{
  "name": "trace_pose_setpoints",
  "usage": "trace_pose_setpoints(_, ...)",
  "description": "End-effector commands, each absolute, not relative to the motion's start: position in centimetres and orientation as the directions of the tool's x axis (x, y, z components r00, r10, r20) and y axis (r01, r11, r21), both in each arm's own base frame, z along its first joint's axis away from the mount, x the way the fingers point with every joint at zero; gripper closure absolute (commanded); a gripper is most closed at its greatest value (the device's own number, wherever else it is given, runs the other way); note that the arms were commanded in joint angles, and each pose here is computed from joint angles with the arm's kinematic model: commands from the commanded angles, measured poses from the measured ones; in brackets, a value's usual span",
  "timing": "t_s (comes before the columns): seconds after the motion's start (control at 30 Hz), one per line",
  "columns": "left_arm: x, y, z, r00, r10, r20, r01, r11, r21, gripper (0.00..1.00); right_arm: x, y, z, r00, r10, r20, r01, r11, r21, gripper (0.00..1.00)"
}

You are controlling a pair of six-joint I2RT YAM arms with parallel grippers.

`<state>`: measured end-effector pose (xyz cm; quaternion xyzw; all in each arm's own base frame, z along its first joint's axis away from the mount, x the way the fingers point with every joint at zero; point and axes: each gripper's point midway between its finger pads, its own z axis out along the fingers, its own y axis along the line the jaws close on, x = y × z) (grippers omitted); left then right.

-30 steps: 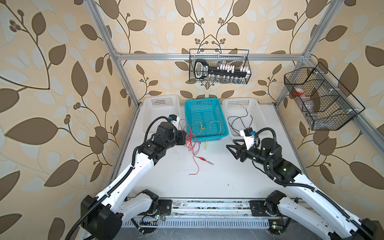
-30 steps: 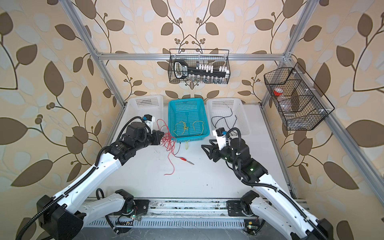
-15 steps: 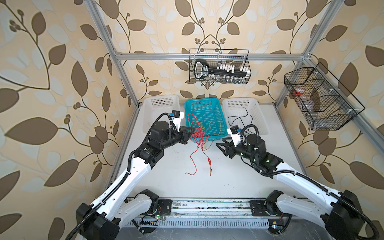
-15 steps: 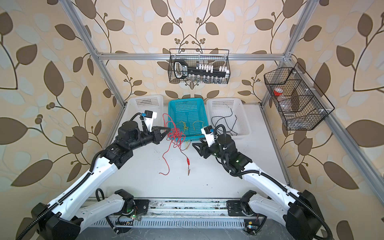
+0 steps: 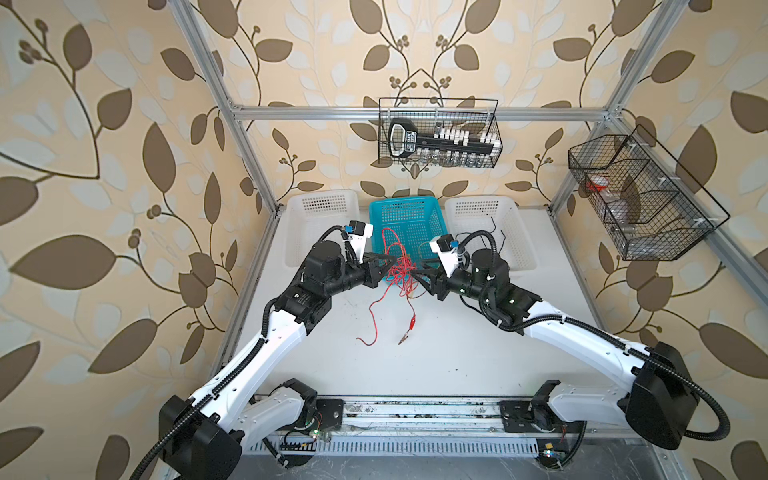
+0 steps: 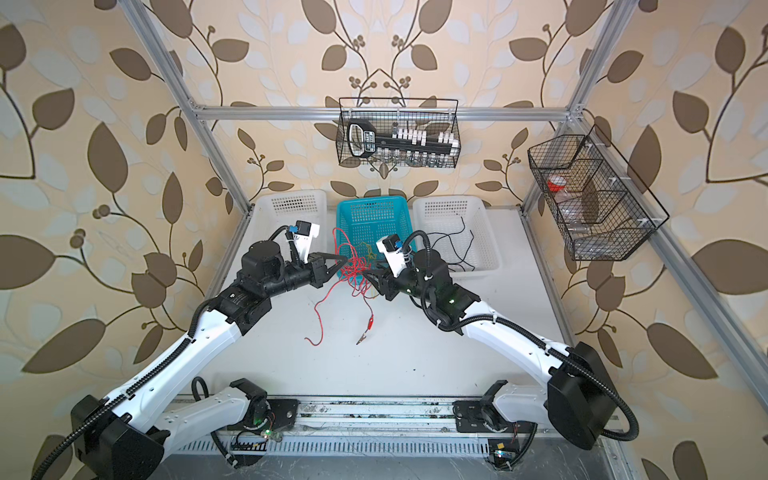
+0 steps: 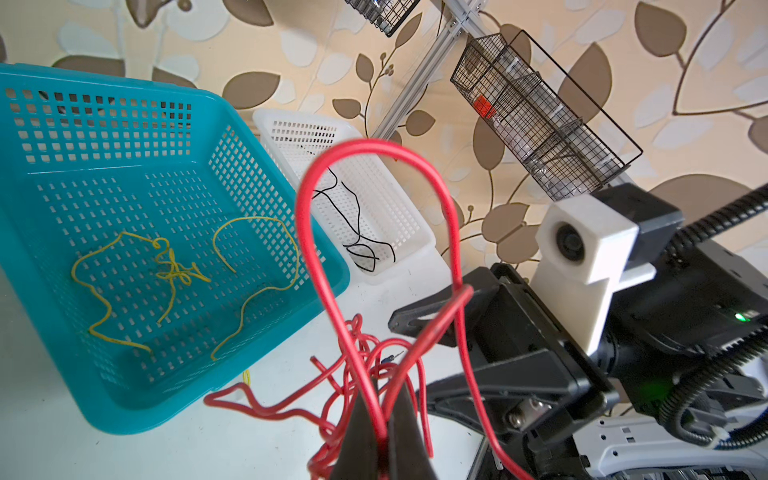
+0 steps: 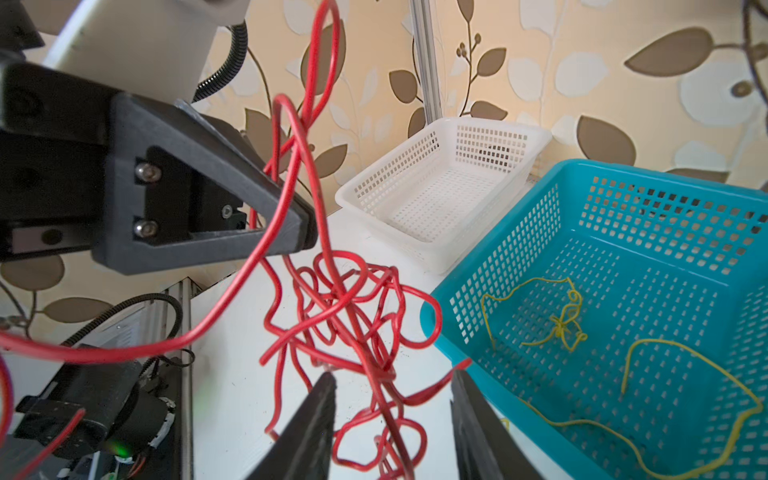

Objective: Untangle the cables

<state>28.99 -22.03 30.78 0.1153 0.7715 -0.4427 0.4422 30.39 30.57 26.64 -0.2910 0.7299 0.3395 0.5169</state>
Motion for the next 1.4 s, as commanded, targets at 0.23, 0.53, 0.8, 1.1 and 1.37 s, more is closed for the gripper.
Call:
trace_pose_setpoints(0.23,29.5,-20.5,30.2,-0.549,-0.258,-0.795,0.514,0.646,-0.565,1.0,30.8,29.2,27.7,-0.244,-0.102,-0.964,-0.74,0.663,0.117,1.0)
trace_pose_setpoints(0.53,29.7,-19.9,29.2,-0.549,-0.264,-0.793,0.485,0.672,-0.559,1.0,30.1,26.9,27.5,-0.226,-0.153,-0.962,-0.708,0.704,0.055,0.96)
trace_pose_setpoints(0.8,28.7,-21.1,30.7,-0.54,-0.25,-0.804,0.563,0.602,-0.565,1.0,30.1,29.4,24.6,-0.278,-0.2,-0.939,-0.766,0.637,0.091,0.71)
trace_pose_setpoints(1.1,28.1,-21.3,31.5,-0.526,-0.26,-0.809,0.595,0.567,-0.569,1.0,30.5,31.2,23.1,-0.311,-0.208,-0.927,-0.791,0.598,0.131,0.7)
trace_pose_setpoints(1.37,28.2,-21.6,31.0,-0.539,-0.258,-0.802,0.592,0.561,-0.578,1.0,30.9,32.1,23.9,-0.306,-0.152,-0.94,-0.795,0.584,0.164,0.83)
